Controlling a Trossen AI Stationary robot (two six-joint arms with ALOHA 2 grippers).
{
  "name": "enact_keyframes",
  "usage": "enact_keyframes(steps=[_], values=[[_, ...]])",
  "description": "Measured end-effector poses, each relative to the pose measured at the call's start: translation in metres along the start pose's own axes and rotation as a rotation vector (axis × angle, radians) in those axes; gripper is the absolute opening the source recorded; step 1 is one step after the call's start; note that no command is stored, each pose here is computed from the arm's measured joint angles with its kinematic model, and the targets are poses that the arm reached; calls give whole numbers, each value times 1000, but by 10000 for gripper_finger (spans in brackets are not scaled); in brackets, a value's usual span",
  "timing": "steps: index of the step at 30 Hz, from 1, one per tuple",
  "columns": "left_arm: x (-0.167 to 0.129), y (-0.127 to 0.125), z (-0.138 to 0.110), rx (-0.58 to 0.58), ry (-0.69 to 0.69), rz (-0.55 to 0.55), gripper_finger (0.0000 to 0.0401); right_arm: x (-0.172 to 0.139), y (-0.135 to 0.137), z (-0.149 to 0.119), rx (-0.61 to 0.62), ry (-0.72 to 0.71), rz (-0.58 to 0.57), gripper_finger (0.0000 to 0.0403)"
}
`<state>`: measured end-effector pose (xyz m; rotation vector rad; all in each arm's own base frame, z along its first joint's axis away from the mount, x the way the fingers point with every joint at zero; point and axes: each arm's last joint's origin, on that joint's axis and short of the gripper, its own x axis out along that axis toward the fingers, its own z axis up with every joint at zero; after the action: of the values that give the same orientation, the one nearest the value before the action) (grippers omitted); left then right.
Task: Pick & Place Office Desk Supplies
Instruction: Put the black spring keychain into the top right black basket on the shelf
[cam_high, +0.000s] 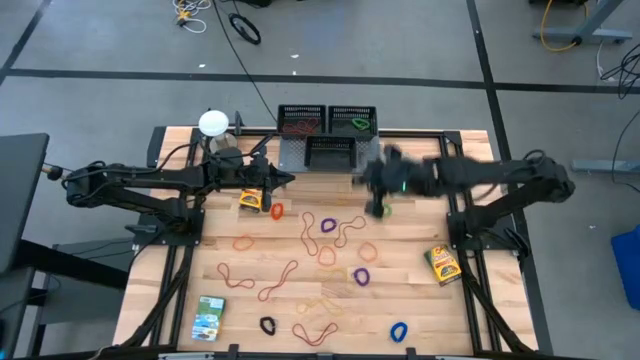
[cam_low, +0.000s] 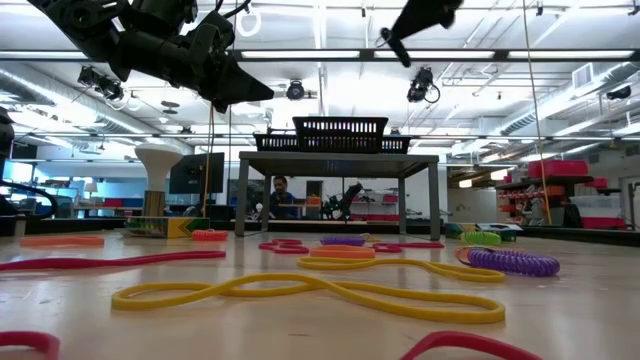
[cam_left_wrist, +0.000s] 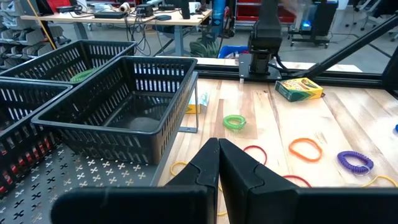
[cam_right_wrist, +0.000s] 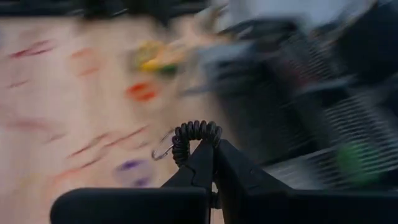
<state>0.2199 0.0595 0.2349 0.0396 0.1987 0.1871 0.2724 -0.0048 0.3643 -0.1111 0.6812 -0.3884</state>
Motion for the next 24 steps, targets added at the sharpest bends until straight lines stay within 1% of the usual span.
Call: enact_keyframes(steps=[3,5,8,11,14,18,21,24], values=[[0,0,0,0,0,0,13,5,-41,18,-43,-52,-112,8],[0,0,0,0,0,0,13,15,-67,24,-65,-54,-156,8],[0,0,0,0,1,0,13,37,-103,28,-82,-43,-180,8],[0,0,0,0,1,0,13,65,-127,28,-103,7,-186,8],[0,0,0,0,1,0,13,99,-145,21,-112,84,-188,8],[0,0,0,0,0,0,13,138,-163,10,-83,127,-156,8],[0,0,0,0,0,0,13,155,-166,1,-85,165,-141,8],[0,0,0,0,0,0,13,161,-167,-2,-82,171,-140,12]])
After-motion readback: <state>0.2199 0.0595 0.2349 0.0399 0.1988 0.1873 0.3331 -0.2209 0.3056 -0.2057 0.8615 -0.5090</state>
